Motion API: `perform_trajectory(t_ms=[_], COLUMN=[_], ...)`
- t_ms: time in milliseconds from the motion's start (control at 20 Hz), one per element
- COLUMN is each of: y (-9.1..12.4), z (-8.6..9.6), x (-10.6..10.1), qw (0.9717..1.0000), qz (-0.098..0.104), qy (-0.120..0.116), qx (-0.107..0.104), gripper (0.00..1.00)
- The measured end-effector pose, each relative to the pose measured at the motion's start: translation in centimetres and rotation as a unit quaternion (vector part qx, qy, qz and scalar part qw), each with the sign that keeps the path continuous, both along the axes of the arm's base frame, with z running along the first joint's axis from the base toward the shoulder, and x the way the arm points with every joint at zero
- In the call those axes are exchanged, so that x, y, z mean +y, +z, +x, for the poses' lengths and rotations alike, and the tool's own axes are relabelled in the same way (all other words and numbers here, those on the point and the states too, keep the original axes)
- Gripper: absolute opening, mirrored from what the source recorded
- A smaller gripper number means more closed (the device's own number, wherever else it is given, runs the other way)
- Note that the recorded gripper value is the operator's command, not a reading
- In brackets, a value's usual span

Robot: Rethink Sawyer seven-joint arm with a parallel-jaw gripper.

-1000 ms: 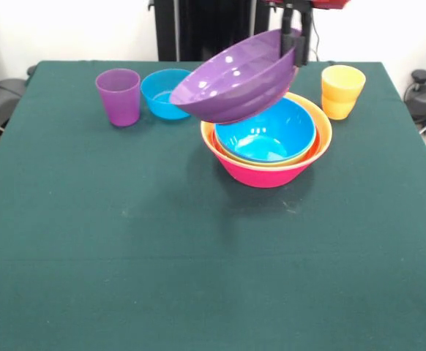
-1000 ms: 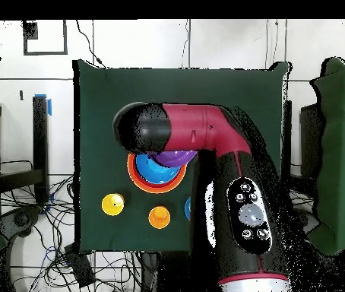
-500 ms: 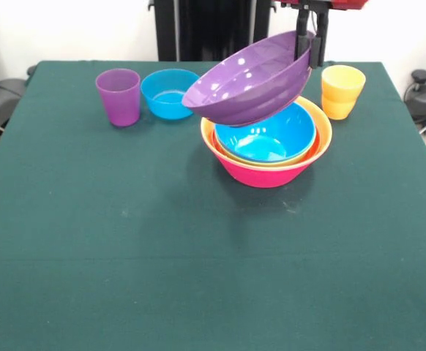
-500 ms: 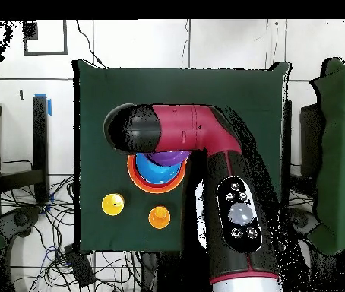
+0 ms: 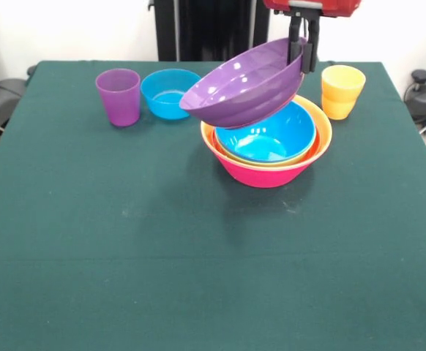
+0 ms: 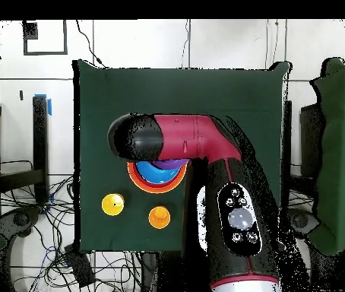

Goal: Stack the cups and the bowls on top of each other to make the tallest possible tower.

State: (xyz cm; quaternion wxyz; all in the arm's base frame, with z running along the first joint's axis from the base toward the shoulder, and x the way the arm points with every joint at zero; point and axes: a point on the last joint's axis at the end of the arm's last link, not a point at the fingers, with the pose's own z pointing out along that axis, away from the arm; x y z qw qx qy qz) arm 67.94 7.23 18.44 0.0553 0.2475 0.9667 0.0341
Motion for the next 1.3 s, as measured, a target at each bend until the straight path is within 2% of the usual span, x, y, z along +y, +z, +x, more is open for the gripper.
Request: perform_trajectory(t_ms=[750, 1300], y=[-3.2, -5.2], z=[-4.6, -7.7], x=[-0.4, -0.4], qw=[0.9999, 0.9999], qz=[-0.003, -0.006], qy=[-0.004, -0.007], qx=[0.012, 0.007], gripper=[0.0, 0.0])
